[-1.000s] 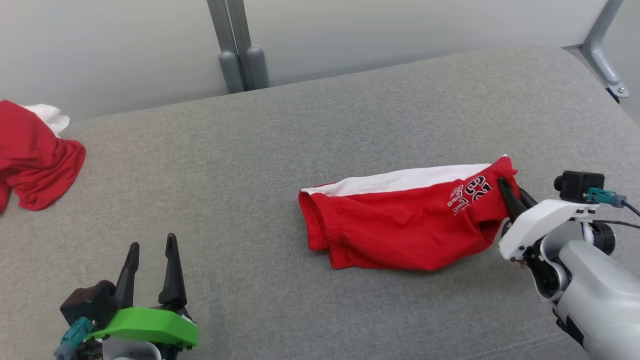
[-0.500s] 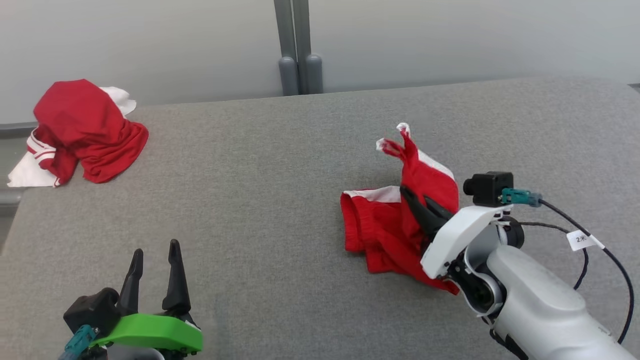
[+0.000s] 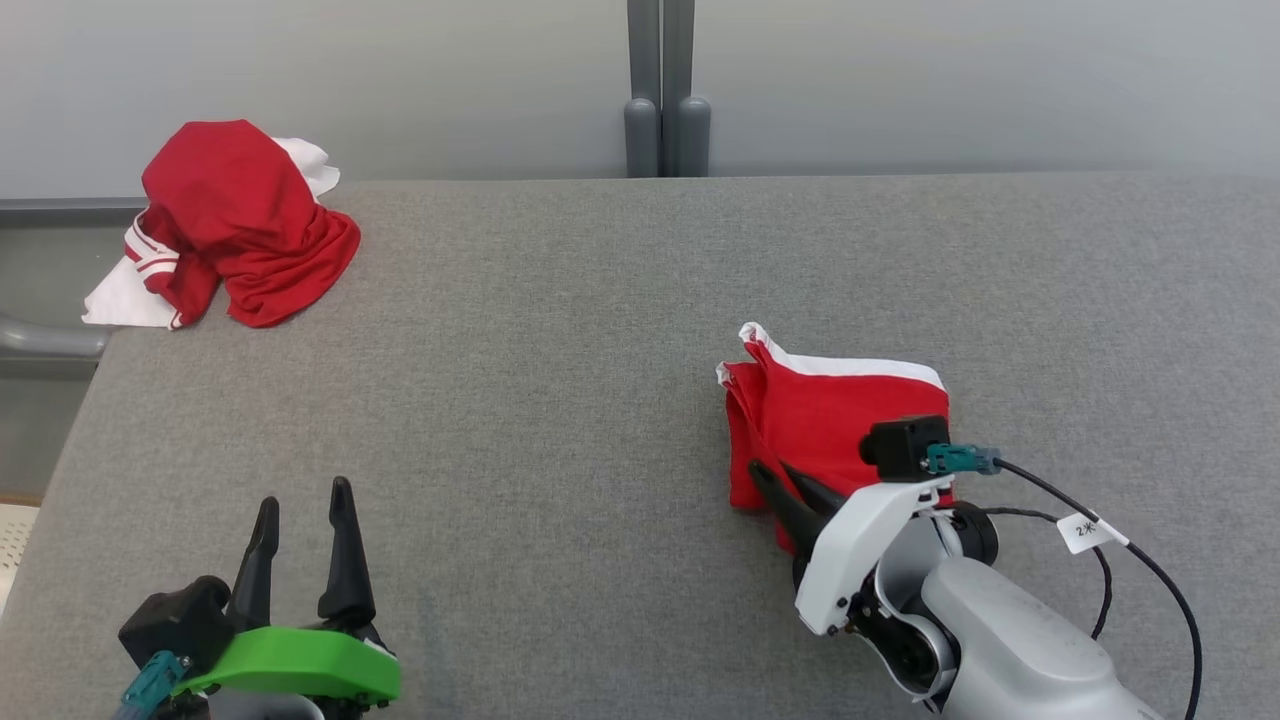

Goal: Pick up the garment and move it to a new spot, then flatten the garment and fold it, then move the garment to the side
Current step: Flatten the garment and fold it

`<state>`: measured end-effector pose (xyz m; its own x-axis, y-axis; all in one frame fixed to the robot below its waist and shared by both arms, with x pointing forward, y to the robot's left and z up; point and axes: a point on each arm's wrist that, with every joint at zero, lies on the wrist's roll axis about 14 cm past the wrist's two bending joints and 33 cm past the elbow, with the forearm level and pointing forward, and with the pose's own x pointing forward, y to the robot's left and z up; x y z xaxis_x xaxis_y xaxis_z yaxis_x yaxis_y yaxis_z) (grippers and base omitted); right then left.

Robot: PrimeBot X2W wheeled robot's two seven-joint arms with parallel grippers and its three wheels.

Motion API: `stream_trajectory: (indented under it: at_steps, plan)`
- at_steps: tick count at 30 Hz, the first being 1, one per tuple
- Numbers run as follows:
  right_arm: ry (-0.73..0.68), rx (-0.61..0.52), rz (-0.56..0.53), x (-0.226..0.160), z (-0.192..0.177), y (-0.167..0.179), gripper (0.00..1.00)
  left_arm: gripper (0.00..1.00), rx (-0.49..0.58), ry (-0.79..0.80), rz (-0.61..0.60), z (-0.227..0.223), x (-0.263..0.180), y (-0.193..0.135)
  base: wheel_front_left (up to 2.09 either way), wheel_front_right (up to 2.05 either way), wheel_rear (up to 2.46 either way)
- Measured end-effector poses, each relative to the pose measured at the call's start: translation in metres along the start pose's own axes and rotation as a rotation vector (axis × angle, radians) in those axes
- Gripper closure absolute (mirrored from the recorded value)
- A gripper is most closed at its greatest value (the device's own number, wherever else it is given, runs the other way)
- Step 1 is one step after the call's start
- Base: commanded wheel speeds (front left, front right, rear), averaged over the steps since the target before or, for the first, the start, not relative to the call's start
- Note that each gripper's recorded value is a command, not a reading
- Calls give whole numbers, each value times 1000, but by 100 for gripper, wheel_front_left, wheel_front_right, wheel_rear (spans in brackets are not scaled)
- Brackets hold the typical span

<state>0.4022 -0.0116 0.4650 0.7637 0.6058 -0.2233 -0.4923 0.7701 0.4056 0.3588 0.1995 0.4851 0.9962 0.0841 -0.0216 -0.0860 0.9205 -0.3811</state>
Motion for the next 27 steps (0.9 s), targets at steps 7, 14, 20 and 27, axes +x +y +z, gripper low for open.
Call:
stream_trajectory:
  at_steps: [7, 14, 20, 27]
  plan:
    - [-28, 23, -7, -6, 3, -2, 0, 0, 5, 18, -32, -7, 3, -11, 0, 0, 0]
    - [-171, 59, -56, -24, 32, -20, 0, 0, 5, 42, -83, -17, 6, -29, 0, 0, 0]
    - [-274, 53, -147, -45, 53, -50, 0, 0, -1, 64, -117, -25, 5, -42, 0, 0, 0]
    - [-358, -53, -236, -64, 69, -73, 0, 0, -6, 68, -131, -28, 3, -48, 0, 0, 0]
